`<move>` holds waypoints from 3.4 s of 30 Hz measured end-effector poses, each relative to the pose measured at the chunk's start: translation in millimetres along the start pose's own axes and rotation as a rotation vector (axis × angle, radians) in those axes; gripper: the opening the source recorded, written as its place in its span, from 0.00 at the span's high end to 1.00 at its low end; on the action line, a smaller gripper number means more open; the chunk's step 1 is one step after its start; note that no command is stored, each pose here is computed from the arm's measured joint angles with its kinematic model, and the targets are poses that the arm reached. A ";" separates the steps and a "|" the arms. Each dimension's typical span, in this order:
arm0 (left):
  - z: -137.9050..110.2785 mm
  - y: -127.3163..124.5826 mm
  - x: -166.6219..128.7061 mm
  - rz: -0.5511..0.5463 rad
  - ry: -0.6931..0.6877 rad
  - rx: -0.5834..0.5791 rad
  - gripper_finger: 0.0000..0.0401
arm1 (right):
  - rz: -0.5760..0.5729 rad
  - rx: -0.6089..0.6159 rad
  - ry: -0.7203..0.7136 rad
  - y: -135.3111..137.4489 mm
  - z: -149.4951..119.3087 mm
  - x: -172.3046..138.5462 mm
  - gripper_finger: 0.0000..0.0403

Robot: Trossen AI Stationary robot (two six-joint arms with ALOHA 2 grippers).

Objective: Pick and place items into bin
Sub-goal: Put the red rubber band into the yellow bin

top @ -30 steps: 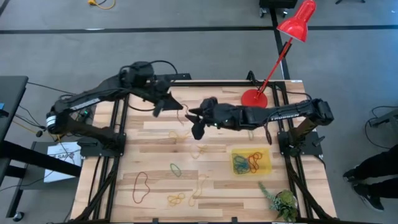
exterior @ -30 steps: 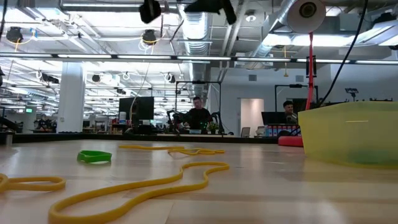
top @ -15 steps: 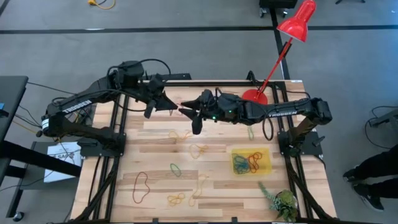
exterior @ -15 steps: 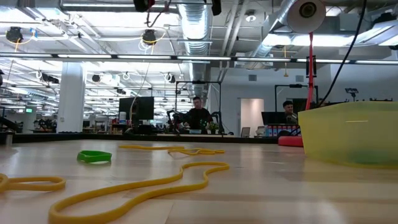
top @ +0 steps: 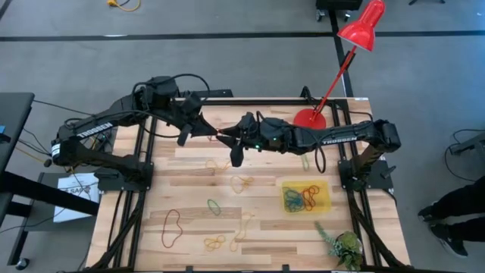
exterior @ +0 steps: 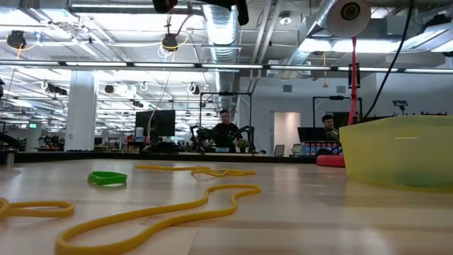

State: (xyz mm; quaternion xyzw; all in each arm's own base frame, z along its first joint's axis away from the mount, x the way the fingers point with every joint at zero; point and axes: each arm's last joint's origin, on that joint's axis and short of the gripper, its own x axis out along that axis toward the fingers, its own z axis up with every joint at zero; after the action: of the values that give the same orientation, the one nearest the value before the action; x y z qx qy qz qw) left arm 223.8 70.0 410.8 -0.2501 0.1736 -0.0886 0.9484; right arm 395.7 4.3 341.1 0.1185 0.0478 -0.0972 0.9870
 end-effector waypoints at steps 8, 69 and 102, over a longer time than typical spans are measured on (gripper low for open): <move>-5.2 7.6 -0.8 0.203 0.005 0.001 1.00 | 0.001 -0.003 0.012 2.2 -1.4 -0.8 0.98; -15.5 17.8 -4.4 0.482 0.045 -0.052 0.76 | -1.022 0.518 1.229 79.8 -102.9 -171.1 1.00; -16.1 17.7 -4.4 0.481 0.040 -0.100 0.76 | -0.990 0.626 1.173 31.1 -175.5 -174.2 1.00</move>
State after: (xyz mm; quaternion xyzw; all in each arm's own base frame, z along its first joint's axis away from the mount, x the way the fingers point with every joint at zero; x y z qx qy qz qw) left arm 215.2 79.2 390.0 -0.2466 0.2511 0.1434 0.9250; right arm 219.4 108.1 198.8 0.3847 0.5723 -0.4517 0.5661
